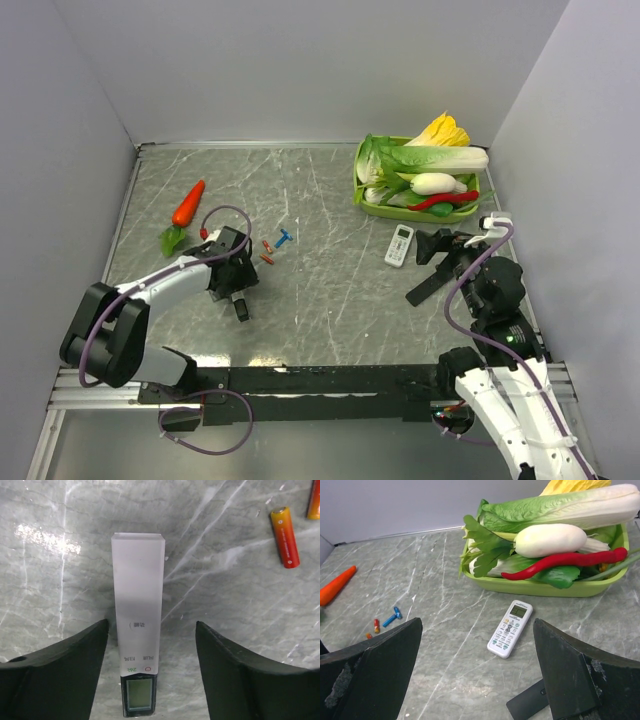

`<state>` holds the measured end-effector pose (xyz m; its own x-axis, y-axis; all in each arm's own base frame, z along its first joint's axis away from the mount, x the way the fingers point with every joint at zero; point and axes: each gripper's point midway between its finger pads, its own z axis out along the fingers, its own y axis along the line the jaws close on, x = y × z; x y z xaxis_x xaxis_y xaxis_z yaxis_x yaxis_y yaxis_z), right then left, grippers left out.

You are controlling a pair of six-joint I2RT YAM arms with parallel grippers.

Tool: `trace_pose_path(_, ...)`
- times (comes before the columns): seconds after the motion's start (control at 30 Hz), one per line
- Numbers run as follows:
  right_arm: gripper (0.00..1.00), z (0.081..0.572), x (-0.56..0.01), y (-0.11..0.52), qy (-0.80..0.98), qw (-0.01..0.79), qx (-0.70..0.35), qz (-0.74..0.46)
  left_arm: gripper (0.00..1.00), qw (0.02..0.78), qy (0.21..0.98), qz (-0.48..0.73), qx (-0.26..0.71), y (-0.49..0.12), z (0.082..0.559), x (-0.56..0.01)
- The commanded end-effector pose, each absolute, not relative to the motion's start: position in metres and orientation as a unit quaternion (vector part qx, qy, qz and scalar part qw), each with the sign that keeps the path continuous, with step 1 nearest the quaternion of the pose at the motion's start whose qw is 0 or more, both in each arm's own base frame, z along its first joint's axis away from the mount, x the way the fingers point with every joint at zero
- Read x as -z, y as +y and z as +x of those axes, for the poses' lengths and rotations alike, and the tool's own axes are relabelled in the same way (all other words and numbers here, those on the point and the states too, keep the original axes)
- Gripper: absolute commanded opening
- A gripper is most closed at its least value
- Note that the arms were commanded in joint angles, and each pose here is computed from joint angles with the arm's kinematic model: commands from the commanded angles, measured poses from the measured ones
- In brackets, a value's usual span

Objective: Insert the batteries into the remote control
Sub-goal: Pick up the remote control from the center of the board.

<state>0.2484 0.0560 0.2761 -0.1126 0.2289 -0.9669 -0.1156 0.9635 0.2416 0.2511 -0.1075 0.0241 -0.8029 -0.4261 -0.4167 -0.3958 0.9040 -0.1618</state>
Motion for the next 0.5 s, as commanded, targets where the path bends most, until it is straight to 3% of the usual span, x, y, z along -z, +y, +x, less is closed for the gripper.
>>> trace_pose_path(0.0,1.00,0.252,-0.286,0.062,0.723,0.675,-0.142,0.034,0.70,0.220,0.950,-0.218,0.051,-0.115,0.255,-0.026)
trace_pose_path(0.3,1.00,0.254,-0.285,0.072,0.728,0.666,-0.160,0.015,0.23,0.238,0.950,-0.185,0.081,-0.126,0.265,-0.043)
trace_pose_path(0.47,1.00,0.250,-0.292,0.101,0.725,0.653,-0.216,-0.044,0.17,0.309,0.926,-0.111,0.188,-0.161,0.290,-0.098)
